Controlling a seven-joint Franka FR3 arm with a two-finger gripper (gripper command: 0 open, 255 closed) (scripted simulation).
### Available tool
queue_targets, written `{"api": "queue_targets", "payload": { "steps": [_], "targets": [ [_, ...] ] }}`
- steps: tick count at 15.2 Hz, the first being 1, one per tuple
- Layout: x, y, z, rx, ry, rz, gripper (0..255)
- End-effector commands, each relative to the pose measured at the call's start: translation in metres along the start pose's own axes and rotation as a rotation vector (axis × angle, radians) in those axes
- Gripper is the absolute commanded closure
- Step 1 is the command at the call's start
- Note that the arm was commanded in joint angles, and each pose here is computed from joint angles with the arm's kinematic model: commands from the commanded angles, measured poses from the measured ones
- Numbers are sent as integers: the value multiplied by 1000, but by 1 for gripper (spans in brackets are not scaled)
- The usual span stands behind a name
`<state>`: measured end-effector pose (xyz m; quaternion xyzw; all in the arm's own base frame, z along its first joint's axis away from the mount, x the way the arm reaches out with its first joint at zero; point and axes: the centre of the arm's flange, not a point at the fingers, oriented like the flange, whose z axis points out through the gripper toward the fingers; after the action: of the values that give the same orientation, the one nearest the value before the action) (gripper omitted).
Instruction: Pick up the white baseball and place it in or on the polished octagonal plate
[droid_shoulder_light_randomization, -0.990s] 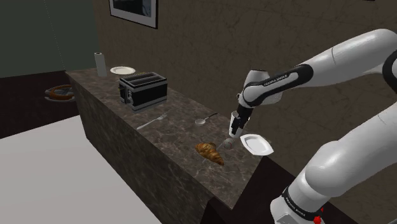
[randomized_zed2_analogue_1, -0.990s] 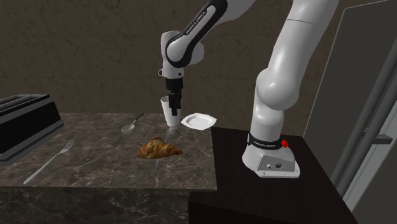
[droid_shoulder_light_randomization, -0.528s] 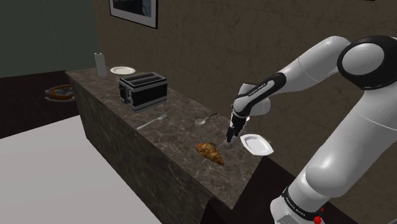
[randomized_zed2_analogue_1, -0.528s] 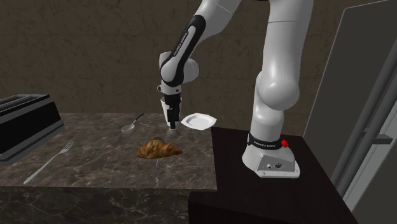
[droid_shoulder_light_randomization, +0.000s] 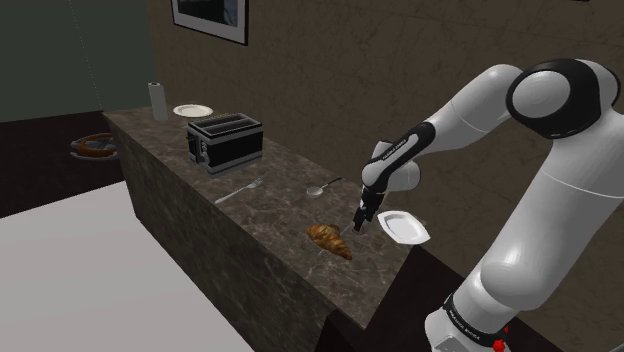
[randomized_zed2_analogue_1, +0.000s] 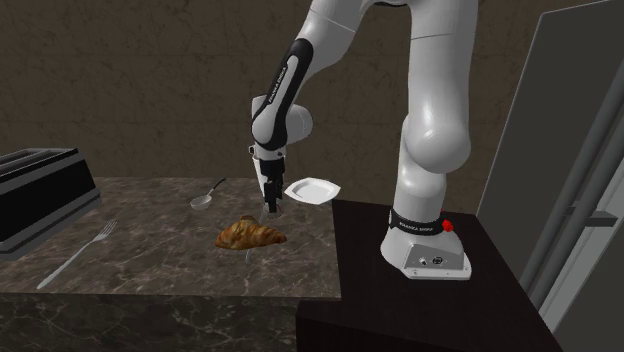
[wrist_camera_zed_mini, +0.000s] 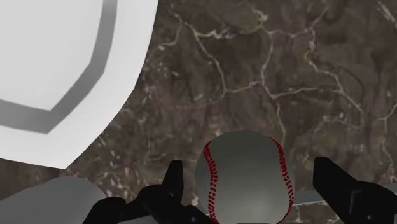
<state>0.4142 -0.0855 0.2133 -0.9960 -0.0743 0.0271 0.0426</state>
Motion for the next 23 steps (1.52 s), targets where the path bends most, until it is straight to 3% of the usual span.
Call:
{"api": "queue_targets", "payload": {
  "steps": [1,5,6,15,23],
  "targets": [
    [0,0,1,0,0,0,0],
    [0,0,1,0,0,0,0],
    [0,0,1,0,0,0,255],
    [0,0,1,0,0,0,255],
    [-2,-4,-41,0,0,0,255]
  ]
}}
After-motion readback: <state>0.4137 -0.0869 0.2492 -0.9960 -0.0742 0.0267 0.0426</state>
